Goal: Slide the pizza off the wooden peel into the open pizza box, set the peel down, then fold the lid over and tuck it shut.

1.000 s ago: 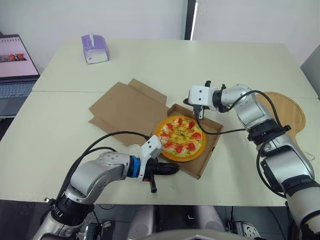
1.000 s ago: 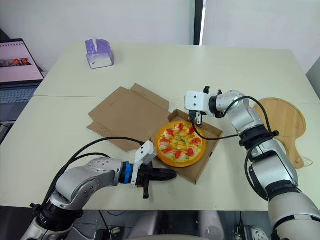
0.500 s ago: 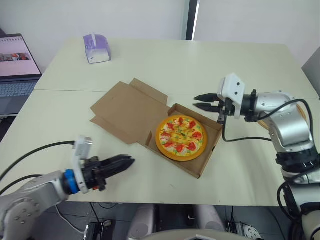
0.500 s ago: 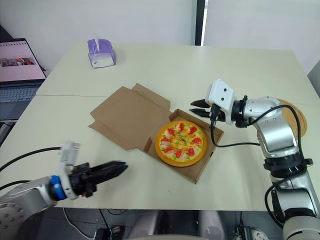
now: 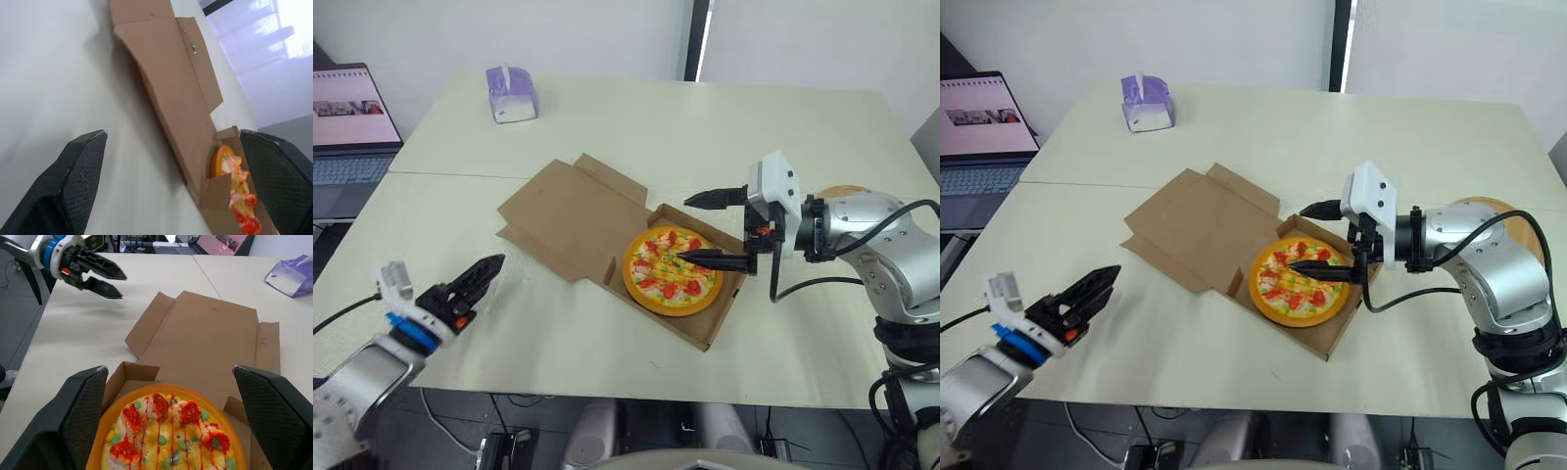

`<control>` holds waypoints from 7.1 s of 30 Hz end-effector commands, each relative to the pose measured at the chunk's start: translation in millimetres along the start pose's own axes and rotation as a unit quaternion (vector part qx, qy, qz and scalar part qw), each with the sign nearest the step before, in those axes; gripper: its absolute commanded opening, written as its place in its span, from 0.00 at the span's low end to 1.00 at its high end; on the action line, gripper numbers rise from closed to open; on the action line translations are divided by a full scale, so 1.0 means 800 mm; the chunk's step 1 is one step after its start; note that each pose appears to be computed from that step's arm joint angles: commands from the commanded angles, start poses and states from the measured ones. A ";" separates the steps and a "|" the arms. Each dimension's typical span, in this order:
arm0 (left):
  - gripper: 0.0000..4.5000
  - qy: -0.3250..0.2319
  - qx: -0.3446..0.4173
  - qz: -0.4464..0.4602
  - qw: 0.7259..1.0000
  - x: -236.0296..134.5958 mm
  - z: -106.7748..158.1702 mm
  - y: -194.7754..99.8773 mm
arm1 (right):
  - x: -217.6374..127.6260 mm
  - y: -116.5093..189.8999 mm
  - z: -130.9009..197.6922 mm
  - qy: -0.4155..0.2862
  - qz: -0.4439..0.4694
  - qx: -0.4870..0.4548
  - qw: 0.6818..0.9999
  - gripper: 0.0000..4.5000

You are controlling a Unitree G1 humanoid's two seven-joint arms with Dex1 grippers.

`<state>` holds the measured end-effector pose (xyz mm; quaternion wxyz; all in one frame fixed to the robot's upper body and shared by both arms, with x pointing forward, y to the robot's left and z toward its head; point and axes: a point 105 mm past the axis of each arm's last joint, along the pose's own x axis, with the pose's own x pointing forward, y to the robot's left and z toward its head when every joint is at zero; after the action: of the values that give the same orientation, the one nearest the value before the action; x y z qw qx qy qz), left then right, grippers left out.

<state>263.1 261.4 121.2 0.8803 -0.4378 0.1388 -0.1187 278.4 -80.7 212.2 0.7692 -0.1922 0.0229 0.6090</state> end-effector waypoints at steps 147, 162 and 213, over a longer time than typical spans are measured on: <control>0.00 -0.007 0.426 -0.332 0.842 0.182 0.080 -0.201 | -0.028 -0.158 0.009 -0.097 -0.293 0.186 0.933 0.61; 0.00 -0.027 0.428 -0.300 0.852 0.206 0.079 -0.201 | -0.034 -0.173 0.008 -0.089 -0.319 0.170 0.928 0.01; 0.00 -0.165 0.399 -0.258 0.864 0.114 -0.001 -0.220 | 0.020 -0.037 0.037 -0.172 -0.350 0.219 0.894 0.01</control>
<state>344.4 145.1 235.3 0.9451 -0.0924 -0.1580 -0.2707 318.0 -77.5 236.0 0.9601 0.0883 -0.0361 0.2629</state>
